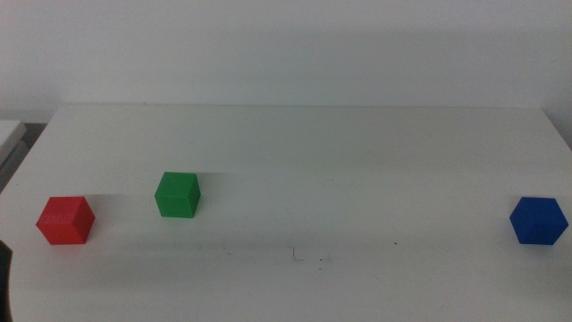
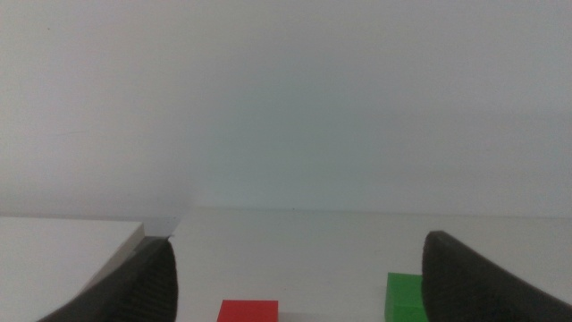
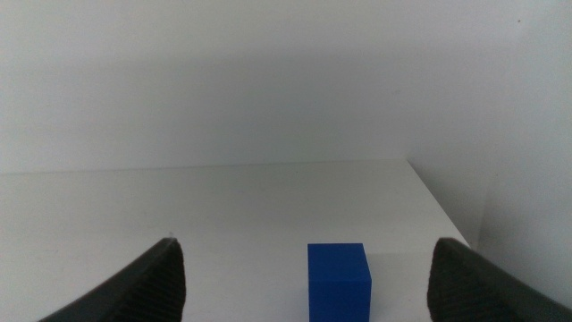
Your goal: Stack red cubes first, then green, then blue cubes in a specific spot.
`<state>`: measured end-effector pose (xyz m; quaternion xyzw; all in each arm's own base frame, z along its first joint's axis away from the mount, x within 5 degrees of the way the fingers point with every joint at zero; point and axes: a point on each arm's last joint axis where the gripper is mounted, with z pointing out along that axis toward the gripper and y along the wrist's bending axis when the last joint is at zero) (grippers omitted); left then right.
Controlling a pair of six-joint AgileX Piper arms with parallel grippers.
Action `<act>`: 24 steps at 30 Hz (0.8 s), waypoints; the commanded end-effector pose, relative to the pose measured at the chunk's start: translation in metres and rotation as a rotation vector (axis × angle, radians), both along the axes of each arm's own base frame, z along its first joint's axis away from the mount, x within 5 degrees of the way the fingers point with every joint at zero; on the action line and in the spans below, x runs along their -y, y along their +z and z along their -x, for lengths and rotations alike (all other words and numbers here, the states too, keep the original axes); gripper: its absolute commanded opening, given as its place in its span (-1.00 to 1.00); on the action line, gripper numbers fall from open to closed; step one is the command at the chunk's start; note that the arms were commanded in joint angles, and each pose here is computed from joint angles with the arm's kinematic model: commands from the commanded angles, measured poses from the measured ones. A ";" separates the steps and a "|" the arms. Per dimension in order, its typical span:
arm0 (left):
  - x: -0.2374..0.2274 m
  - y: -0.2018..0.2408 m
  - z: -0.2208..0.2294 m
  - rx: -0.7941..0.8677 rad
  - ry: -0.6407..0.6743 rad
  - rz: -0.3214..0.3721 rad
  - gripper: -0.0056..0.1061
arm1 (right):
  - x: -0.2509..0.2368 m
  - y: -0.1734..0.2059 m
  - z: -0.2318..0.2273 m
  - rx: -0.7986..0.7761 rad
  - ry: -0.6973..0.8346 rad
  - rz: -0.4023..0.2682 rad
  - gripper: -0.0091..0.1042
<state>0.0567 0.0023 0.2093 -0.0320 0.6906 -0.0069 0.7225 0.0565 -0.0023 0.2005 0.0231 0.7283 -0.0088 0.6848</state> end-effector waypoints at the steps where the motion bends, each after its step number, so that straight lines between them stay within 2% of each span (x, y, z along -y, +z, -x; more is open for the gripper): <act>1: 0.001 0.001 0.000 0.016 -0.009 0.010 0.78 | 0.001 0.000 0.000 0.014 -0.009 0.010 0.72; 2: 0.000 0.002 -0.001 -0.008 -0.009 0.046 0.78 | 0.001 0.000 0.000 0.014 -0.009 0.010 0.72; 4: 0.000 0.020 -0.007 -0.110 0.002 0.076 0.78 | 0.001 0.000 0.000 0.014 -0.009 0.010 0.72; 7: -0.001 0.050 -0.030 -0.383 0.021 0.131 0.78 | 0.001 0.000 0.000 0.014 -0.009 0.010 0.72; 13: -0.004 0.097 -0.085 -0.882 0.067 0.148 0.78 | 0.001 0.000 0.000 0.014 -0.009 0.010 0.72; 16: -0.006 0.103 -0.113 -1.056 0.073 0.106 0.78 | 0.001 0.000 0.000 0.014 -0.009 0.010 0.72; 18: -0.007 0.104 -0.137 -1.080 0.039 0.020 0.78 | 0.001 0.000 0.000 0.014 -0.009 0.010 0.72; 24: -0.019 0.095 -0.193 -1.163 0.016 0.009 0.78 | 0.001 0.000 0.000 0.014 -0.009 0.010 0.72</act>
